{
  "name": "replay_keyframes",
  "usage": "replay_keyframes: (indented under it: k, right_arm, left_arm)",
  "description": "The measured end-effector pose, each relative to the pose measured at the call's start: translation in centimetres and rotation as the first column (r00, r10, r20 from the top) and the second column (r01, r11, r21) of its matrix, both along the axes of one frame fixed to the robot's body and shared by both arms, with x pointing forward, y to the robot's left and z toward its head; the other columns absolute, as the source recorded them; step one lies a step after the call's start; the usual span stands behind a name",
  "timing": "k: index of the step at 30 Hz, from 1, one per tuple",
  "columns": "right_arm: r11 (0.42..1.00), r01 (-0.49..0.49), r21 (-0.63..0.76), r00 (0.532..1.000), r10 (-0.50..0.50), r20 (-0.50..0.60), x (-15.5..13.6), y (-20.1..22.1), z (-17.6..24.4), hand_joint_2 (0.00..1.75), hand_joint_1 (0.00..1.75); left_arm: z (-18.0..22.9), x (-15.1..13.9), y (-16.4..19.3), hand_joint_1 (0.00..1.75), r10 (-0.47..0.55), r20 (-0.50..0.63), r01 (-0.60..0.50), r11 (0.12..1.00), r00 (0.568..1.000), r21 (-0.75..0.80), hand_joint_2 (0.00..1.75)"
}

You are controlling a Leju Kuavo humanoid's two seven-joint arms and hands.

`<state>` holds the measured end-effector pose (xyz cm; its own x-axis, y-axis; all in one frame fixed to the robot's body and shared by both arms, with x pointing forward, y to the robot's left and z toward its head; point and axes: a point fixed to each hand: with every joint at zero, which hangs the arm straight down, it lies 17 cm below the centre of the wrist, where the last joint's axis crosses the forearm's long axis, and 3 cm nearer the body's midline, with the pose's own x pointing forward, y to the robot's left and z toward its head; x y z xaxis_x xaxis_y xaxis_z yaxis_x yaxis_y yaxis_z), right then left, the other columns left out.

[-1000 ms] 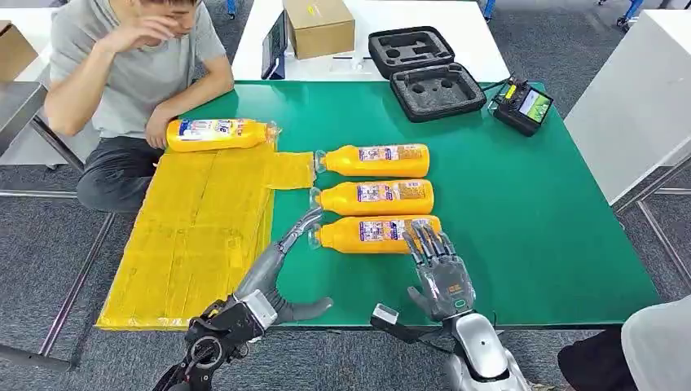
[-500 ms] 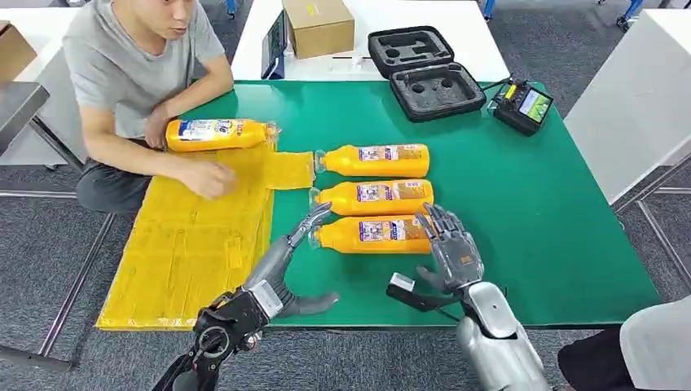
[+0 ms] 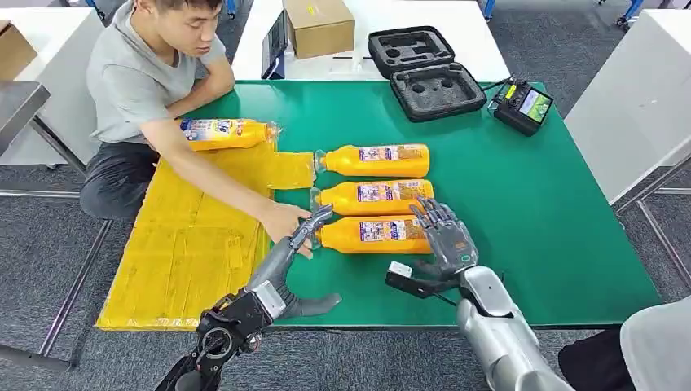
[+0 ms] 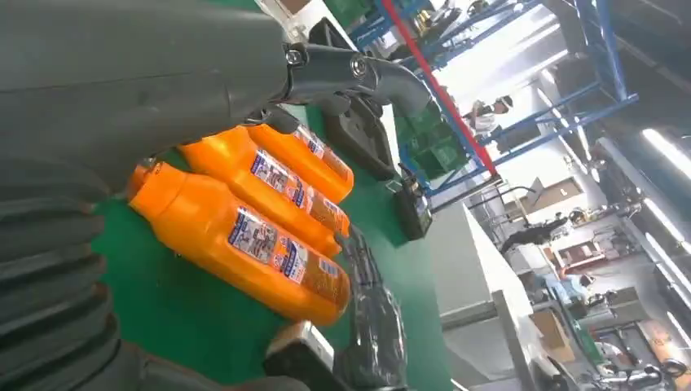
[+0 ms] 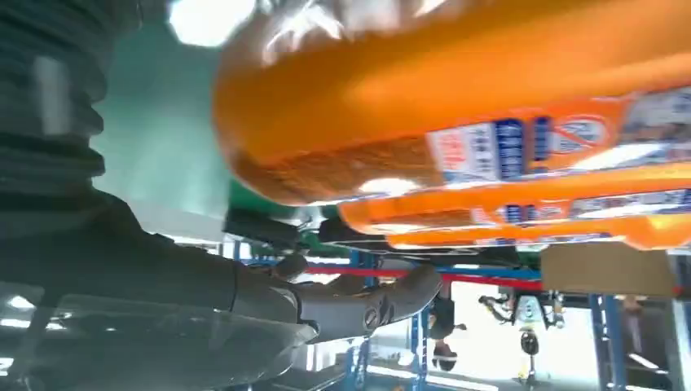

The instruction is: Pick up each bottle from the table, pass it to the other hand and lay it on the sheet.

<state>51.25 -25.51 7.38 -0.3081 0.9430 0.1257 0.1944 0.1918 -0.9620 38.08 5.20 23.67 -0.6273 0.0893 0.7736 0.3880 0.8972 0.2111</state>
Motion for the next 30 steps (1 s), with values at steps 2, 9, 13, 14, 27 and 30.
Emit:
replay_keyframes:
  k: [2, 9, 13, 14, 27, 30]
  right_arm:
    - [1.000, -0.027, -0.004, 1.000, 0.027, -0.009, 0.1, 1.1, -0.2, 1.75, 0.00]
    - [0.997, -0.080, -0.003, 0.996, 0.080, -0.036, 0.1, 3.5, -0.8, 1.75, 0.00]
    - [0.995, -0.098, -0.007, 0.994, 0.097, -0.052, 0.3, 4.2, -1.0, 1.75, 0.00]
    - [0.995, -0.101, -0.006, 0.994, 0.100, -0.054, 0.3, 4.3, -1.0, 1.75, 0.00]
    - [0.987, -0.137, 0.088, 0.974, 0.150, -0.168, 1.1, 6.2, -1.8, 1.75, 1.48]
    - [0.985, -0.134, 0.109, 0.970, 0.152, -0.188, 1.1, 6.2, -2.1, 1.75, 1.75]
  left_arm:
    - [-0.1, 0.0, 0.0, 0.00, 0.007, 0.002, -0.007, 1.000, 1.000, 0.004, 1.75]
    - [-0.1, 0.0, 0.1, 0.00, 0.013, 0.005, -0.013, 1.000, 1.000, 0.006, 1.75]
    - [-0.2, 0.1, 0.1, 0.00, 0.011, 0.007, -0.011, 1.000, 1.000, 0.007, 1.75]
    - [-0.2, 0.1, 0.0, 0.00, 0.011, 0.007, -0.011, 1.000, 1.000, 0.007, 1.75]
    - [0.0, 0.3, -0.1, 0.00, 0.008, 0.016, -0.008, 1.000, 1.000, 0.008, 1.75]
    - [0.0, 0.4, -0.1, 0.00, 0.010, 0.015, -0.010, 1.000, 1.000, 0.008, 1.75]
